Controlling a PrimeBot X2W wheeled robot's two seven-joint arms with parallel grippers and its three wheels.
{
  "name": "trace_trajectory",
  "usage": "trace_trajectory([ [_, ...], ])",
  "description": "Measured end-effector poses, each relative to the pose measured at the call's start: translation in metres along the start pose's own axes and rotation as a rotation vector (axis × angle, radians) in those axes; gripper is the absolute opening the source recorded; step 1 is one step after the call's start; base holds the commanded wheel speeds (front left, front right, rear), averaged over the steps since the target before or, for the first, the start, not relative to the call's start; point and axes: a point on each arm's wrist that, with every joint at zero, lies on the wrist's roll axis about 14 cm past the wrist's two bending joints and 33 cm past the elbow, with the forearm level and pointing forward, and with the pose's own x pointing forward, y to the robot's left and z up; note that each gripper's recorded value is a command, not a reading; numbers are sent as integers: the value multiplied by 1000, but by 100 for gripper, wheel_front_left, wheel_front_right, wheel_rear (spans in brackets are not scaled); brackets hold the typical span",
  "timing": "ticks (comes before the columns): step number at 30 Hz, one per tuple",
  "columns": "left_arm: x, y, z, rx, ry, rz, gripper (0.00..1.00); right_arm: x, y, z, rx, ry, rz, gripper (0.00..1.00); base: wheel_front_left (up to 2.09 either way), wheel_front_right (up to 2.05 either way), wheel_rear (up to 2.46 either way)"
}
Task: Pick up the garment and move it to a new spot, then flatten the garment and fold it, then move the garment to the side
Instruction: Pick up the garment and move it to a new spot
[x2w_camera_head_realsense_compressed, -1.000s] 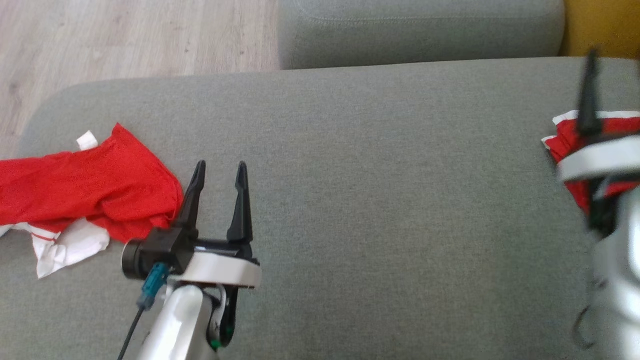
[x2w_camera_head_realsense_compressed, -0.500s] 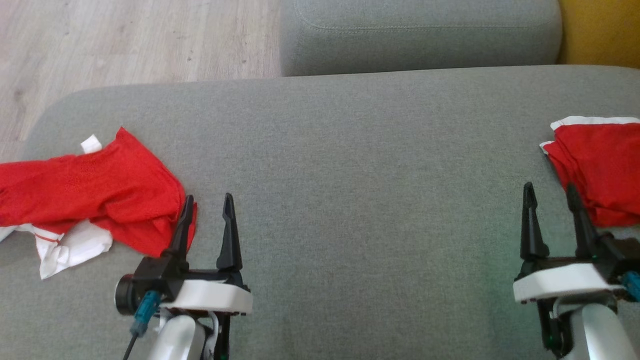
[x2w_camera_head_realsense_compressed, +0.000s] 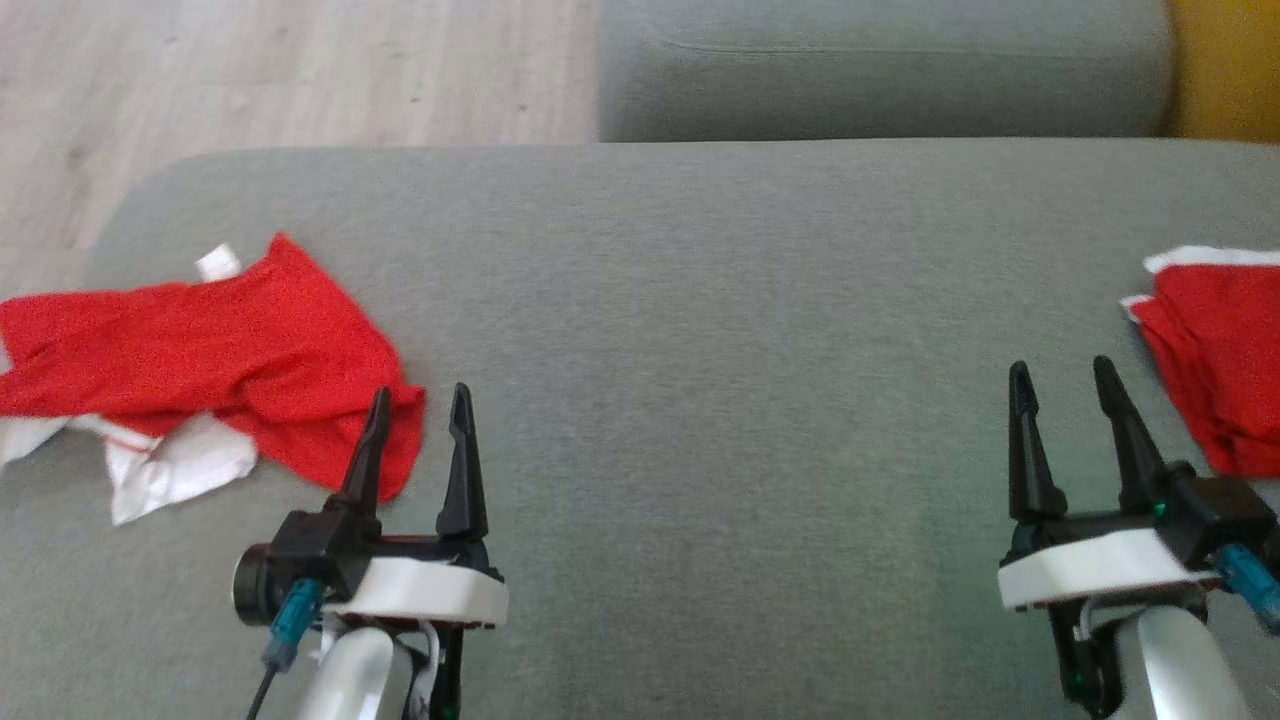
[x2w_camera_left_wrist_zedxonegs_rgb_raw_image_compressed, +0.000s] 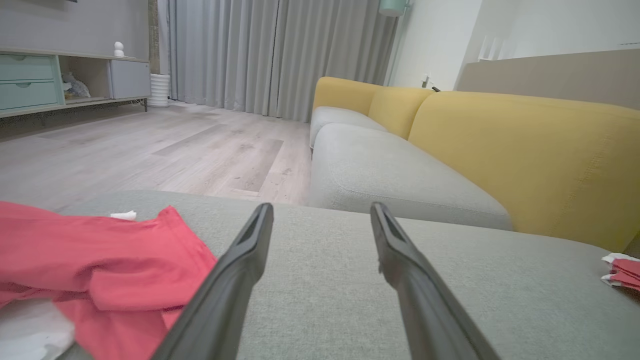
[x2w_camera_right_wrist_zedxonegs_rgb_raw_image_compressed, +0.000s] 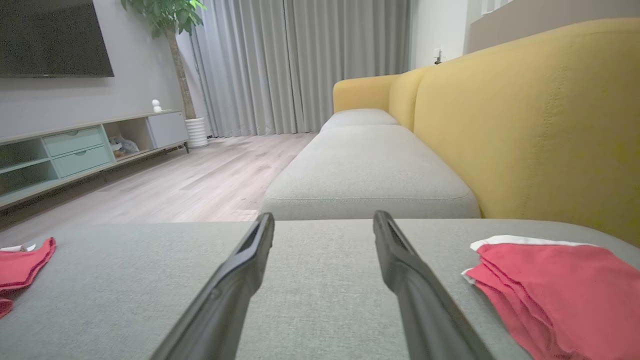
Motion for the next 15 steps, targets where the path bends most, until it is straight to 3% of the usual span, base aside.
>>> trace_trajectory([
  [15, -54, 76, 17, 45, -41, 242, 100, 14, 108, -26, 46, 80, 314, 100, 0, 0, 0],
])
